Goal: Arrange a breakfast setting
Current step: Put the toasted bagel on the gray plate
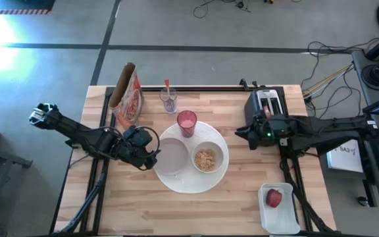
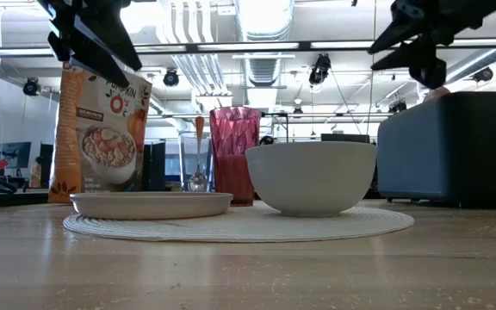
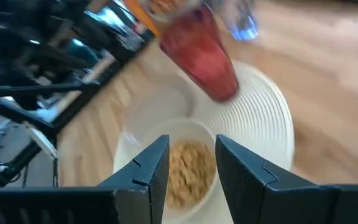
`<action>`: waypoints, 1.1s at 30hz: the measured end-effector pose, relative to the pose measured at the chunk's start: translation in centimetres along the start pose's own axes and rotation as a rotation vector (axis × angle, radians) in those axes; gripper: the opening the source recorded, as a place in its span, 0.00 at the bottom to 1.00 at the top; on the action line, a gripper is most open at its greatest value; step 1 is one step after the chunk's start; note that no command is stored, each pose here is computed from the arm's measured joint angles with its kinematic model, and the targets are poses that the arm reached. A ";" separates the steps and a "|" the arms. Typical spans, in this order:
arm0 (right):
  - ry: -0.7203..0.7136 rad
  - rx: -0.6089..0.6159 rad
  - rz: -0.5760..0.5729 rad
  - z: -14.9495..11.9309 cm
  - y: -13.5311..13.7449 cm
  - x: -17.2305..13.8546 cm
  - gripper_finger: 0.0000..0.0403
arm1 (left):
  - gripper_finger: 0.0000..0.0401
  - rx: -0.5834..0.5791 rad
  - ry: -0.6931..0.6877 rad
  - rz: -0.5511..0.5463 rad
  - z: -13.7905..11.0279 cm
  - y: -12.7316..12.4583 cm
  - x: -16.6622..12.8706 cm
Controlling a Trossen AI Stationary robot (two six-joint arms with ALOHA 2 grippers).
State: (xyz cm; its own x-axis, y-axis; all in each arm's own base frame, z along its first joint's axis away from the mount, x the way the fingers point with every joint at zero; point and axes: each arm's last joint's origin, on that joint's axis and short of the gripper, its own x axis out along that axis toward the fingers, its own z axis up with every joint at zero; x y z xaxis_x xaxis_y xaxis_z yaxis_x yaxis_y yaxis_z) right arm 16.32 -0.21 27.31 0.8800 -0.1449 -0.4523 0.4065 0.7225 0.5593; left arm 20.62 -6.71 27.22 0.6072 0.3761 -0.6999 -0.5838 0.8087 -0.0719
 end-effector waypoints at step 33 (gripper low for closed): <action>0.458 0.171 -0.745 4.8 5.8 1.0 0.41 | 0.78 0.038 0.028 0.009 -0.5 0.7 -0.8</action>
State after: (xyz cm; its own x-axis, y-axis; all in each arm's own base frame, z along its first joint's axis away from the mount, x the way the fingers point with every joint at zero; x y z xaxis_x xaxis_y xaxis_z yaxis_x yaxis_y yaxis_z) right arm 20.73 0.57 33.46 0.2029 -0.2256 -0.9529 0.8974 0.4322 0.0888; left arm 19.44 -6.66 27.32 0.5861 0.3714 -0.7201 -0.5683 0.8219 -0.0387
